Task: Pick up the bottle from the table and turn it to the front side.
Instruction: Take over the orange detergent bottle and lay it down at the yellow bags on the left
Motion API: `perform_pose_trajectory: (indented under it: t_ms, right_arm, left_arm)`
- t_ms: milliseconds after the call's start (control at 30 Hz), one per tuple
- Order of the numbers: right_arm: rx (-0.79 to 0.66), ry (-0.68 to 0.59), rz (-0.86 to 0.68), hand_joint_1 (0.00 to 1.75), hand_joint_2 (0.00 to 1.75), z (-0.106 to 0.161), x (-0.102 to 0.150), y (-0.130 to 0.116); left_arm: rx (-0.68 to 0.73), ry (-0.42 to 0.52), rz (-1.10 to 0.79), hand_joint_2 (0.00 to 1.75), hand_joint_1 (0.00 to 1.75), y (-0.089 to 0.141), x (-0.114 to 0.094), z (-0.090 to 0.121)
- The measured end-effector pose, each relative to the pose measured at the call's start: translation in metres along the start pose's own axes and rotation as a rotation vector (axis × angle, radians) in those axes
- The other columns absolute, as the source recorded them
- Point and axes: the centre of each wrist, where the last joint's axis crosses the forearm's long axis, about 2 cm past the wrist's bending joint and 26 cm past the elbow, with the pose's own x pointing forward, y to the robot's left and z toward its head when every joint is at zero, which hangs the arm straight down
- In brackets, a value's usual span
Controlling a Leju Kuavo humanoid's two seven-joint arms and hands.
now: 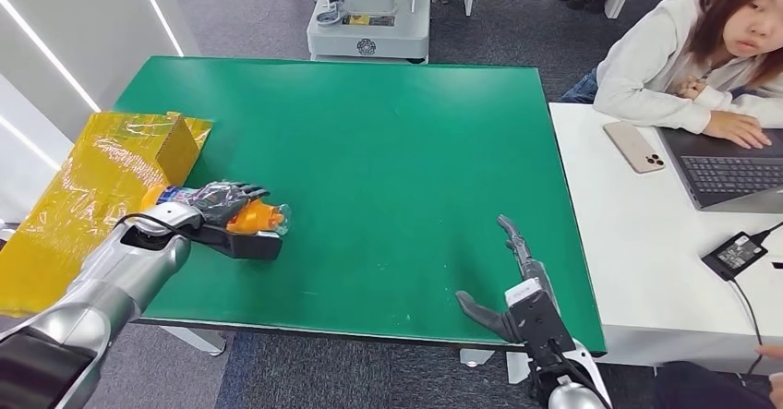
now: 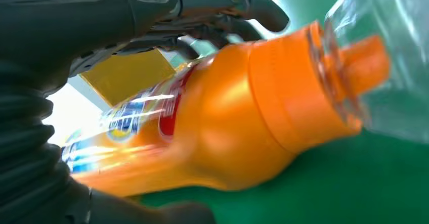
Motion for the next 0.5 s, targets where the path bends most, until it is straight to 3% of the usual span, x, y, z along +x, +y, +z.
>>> perform_pose_trajectory:
  t_ms: [333, 500]
  right_arm:
    - [-0.004, 0.016, -0.016, 0.00, 1.75, 0.0069, -0.0042, 0.0010]
    - [-0.006, 0.027, -0.024, 0.00, 1.75, 0.0083, -0.0068, 0.0021]
  left_arm:
    - [0.024, 0.081, -0.023, 1.75, 0.00, 0.0012, 0.0039, -0.0029]
    - [0.090, 0.073, 0.002, 1.75, 0.00, -0.0024, 0.0035, -0.0024]
